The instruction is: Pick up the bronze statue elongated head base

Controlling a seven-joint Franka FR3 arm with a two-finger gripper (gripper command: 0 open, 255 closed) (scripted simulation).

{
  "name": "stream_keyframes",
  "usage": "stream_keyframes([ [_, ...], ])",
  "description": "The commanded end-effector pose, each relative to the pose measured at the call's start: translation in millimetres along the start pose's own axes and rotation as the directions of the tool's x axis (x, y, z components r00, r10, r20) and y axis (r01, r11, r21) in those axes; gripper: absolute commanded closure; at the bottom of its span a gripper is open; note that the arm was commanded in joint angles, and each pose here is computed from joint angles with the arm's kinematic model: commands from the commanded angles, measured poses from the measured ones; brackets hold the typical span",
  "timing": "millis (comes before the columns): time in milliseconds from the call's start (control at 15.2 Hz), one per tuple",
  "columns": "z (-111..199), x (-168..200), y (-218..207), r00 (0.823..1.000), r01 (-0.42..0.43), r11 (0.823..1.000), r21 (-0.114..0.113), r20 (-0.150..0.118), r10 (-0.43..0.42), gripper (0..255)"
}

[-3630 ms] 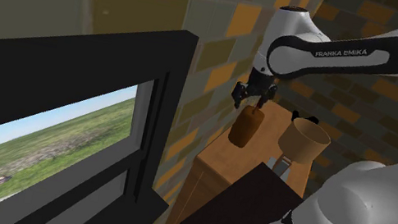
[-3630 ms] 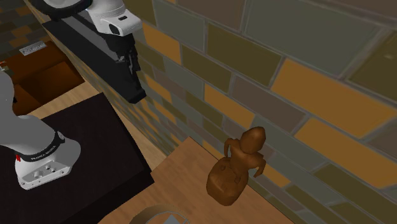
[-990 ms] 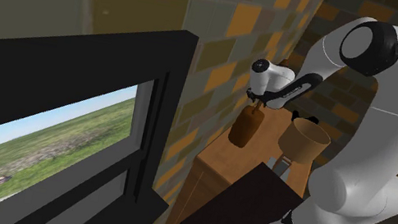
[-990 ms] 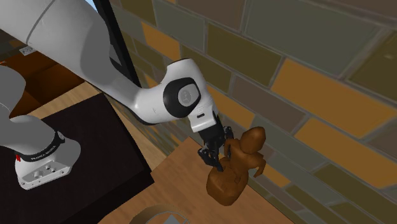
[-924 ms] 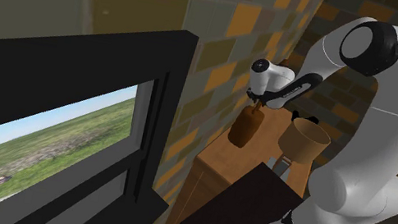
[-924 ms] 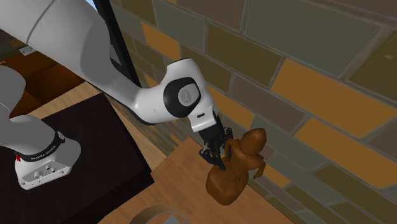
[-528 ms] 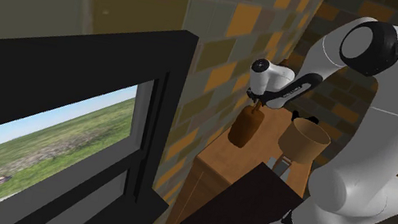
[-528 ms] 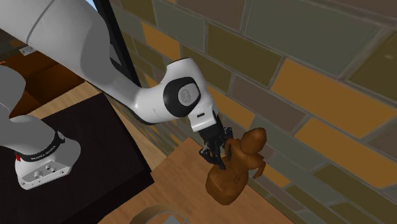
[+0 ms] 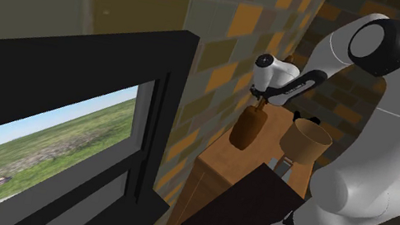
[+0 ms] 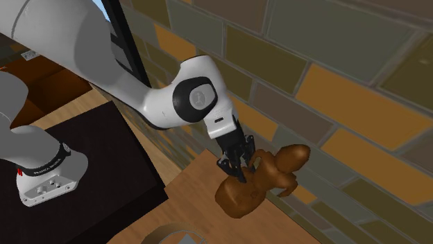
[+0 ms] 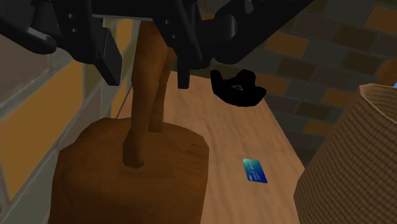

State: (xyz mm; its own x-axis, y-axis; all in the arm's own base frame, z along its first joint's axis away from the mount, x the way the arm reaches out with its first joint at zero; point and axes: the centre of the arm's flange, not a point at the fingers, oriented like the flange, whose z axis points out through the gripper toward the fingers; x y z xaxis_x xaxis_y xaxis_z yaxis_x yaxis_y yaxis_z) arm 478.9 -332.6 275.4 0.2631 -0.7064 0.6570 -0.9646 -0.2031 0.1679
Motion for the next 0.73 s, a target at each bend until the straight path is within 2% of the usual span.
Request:
stream_keyframes([
  [0, -8.2, 8.6, 1.9, 1.000, -0.002, 1.000, 0.002, -0.003, 0.002, 255],
  [660, -39.9, 36.8, 9.1, 1.000, -0.002, 1.000, 0.002, -0.003, 0.002, 255],
])
